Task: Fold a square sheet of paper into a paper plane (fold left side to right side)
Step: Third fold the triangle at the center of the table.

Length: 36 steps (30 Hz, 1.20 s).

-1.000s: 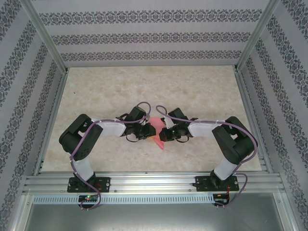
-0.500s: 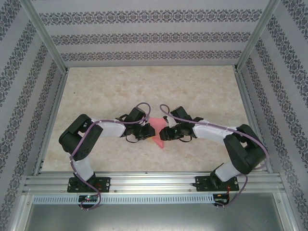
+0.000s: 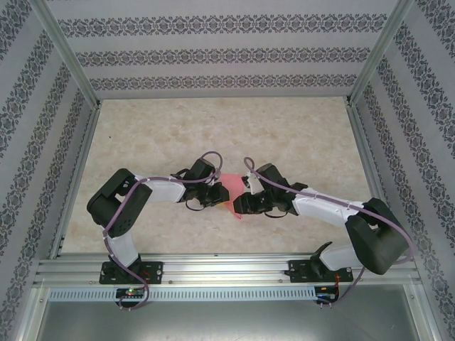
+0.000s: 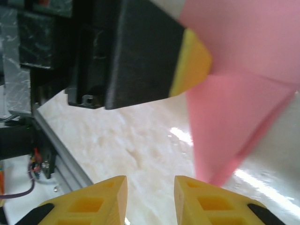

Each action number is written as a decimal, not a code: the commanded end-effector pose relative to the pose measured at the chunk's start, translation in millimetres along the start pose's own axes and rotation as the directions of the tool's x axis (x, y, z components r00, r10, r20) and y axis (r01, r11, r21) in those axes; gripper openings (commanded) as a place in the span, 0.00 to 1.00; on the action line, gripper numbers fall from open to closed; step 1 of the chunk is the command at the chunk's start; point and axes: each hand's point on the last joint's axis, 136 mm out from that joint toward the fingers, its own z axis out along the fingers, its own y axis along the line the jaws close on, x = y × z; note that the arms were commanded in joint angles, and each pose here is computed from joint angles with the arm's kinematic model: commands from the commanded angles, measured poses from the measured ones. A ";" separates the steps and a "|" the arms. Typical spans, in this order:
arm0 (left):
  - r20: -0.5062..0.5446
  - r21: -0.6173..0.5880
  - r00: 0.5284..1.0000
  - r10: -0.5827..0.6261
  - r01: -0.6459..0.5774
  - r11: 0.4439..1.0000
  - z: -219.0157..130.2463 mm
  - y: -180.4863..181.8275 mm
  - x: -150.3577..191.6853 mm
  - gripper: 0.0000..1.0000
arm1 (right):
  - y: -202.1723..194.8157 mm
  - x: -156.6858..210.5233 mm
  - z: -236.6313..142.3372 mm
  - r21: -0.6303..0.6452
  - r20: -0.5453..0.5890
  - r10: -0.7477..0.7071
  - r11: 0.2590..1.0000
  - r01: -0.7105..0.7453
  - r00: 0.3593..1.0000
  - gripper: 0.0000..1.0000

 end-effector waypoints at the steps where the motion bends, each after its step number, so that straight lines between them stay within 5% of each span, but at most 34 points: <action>1: -0.031 -0.109 0.999 -0.017 0.014 0.994 9.3 32.6 15.0 0.19 | 9.9 -2.5 11.3 -0.058 -0.008 0.024 0.998 -0.025 1.000 0.32; 36: -0.029 -0.127 1.000 -0.011 0.007 0.992 10.7 35.2 13.2 0.19 | -31.3 40.2 43.5 0.073 -0.159 0.143 0.988 -0.133 0.977 0.32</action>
